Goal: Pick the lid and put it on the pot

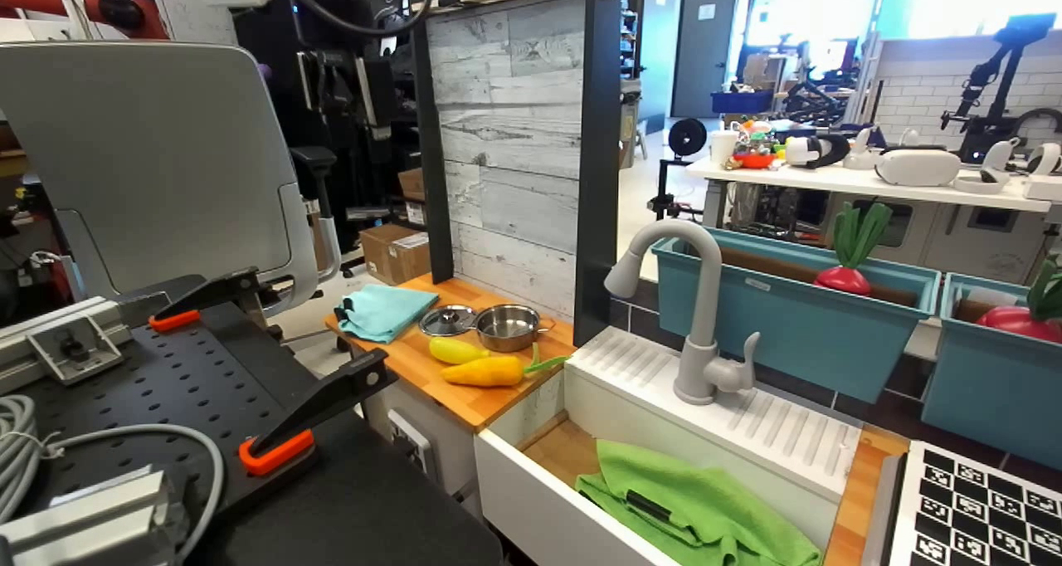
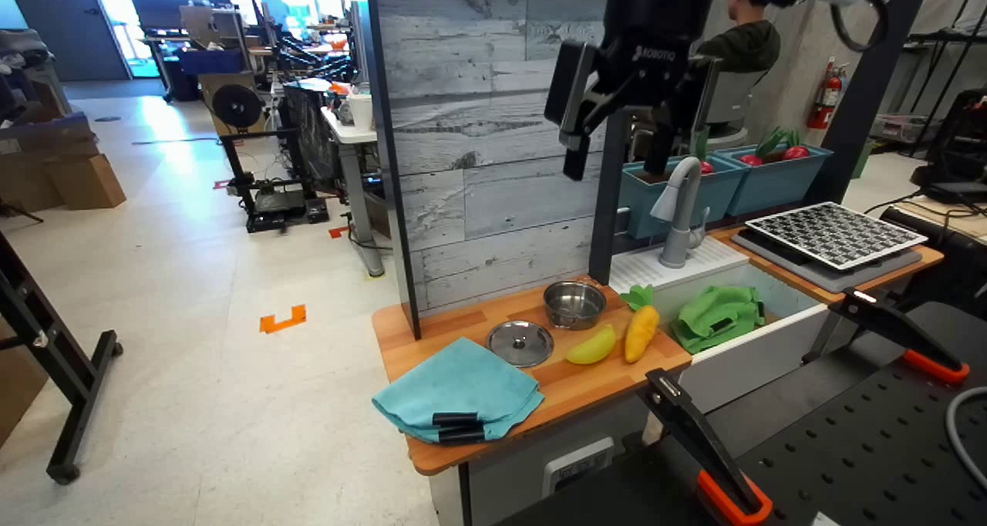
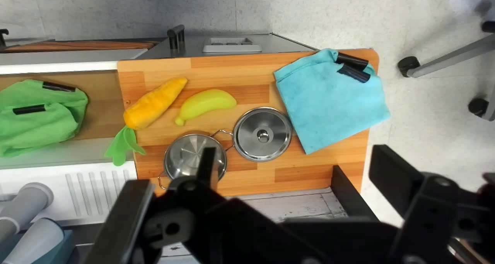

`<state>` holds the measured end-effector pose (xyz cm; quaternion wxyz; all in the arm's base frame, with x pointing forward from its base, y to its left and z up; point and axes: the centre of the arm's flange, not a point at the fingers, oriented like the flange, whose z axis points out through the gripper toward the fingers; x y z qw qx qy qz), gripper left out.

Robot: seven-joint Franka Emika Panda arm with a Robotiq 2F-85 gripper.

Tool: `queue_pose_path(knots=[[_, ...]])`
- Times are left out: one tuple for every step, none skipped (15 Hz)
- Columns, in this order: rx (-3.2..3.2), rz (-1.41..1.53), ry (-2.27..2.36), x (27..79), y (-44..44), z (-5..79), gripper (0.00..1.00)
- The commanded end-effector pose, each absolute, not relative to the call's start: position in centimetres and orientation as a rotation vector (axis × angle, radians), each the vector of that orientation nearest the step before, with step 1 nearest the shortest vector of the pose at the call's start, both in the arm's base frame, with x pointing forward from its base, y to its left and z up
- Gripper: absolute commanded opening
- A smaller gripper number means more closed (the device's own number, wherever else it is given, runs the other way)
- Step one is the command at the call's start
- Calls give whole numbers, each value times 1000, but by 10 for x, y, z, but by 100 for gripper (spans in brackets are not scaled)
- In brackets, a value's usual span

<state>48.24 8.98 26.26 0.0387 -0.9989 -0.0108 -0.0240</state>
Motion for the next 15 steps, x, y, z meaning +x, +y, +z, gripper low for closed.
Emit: queue_pose_path(knots=[[-3099,-67,-1,520,102,219,100],[-3112,-54,5,524,105,209,100],[-3124,-55,11,529,107,199,100],[-3133,-57,14,532,110,189,100],[-3142,-57,20,537,112,180,100],[-3150,-59,29,540,114,170,100],[-3158,-59,38,543,117,161,100],[-3160,-49,31,546,120,152,100],[-3162,-40,25,547,123,144,100],[-3171,-39,19,549,127,135,100],[-3177,-36,12,551,131,128,100],[-3186,-28,8,553,135,120,100],[-3191,-25,8,555,137,114,100],[-3186,-14,1,556,139,109,100],[-3185,-17,-5,557,142,105,100]])
